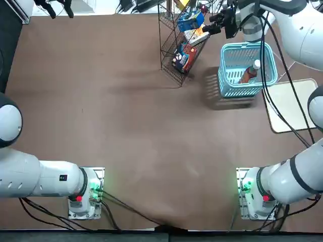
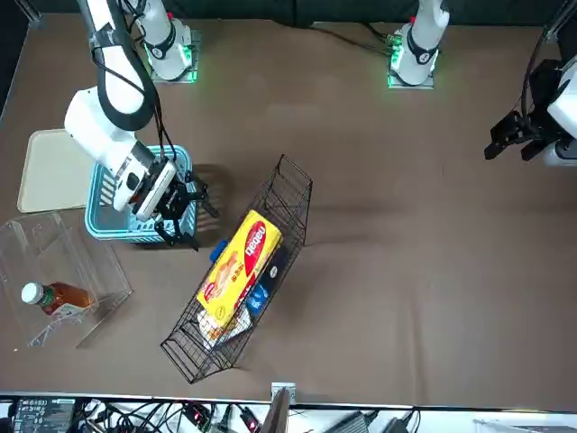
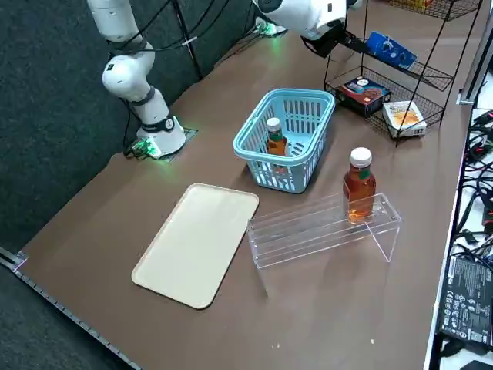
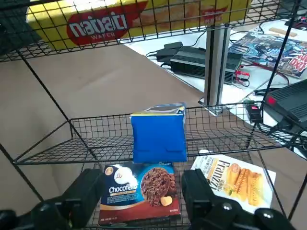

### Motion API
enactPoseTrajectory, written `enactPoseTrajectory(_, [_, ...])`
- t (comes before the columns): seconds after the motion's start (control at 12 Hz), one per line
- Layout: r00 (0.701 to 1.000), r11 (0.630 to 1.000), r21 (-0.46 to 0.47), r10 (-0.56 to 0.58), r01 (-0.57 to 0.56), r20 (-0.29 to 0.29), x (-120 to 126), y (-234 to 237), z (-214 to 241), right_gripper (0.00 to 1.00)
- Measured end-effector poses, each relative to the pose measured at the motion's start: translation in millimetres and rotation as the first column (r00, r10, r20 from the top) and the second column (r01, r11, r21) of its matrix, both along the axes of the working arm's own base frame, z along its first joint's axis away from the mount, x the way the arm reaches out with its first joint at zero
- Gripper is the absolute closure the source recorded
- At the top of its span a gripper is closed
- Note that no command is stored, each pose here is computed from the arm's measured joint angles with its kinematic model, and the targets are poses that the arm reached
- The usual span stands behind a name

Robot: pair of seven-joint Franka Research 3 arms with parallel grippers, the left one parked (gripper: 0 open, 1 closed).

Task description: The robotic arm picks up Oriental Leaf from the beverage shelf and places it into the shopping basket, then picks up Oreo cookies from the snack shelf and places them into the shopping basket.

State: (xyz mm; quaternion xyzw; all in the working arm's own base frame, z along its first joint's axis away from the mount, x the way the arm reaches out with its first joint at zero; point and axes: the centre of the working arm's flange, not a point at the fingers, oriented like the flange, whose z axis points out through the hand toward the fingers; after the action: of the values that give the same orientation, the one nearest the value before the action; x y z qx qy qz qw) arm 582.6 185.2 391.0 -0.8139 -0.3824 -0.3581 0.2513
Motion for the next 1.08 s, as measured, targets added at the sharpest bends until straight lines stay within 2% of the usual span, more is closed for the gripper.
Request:
enactPoseTrajectory(0.67, [1.0,1.0,-0.011,-0.007,0.007,0.024,-5,23,0,0.0])
enactPoseTrajectory(1.08, [0.999,1.0,-0.021,0.0,0.001,0.047,2,30,0,0.0])
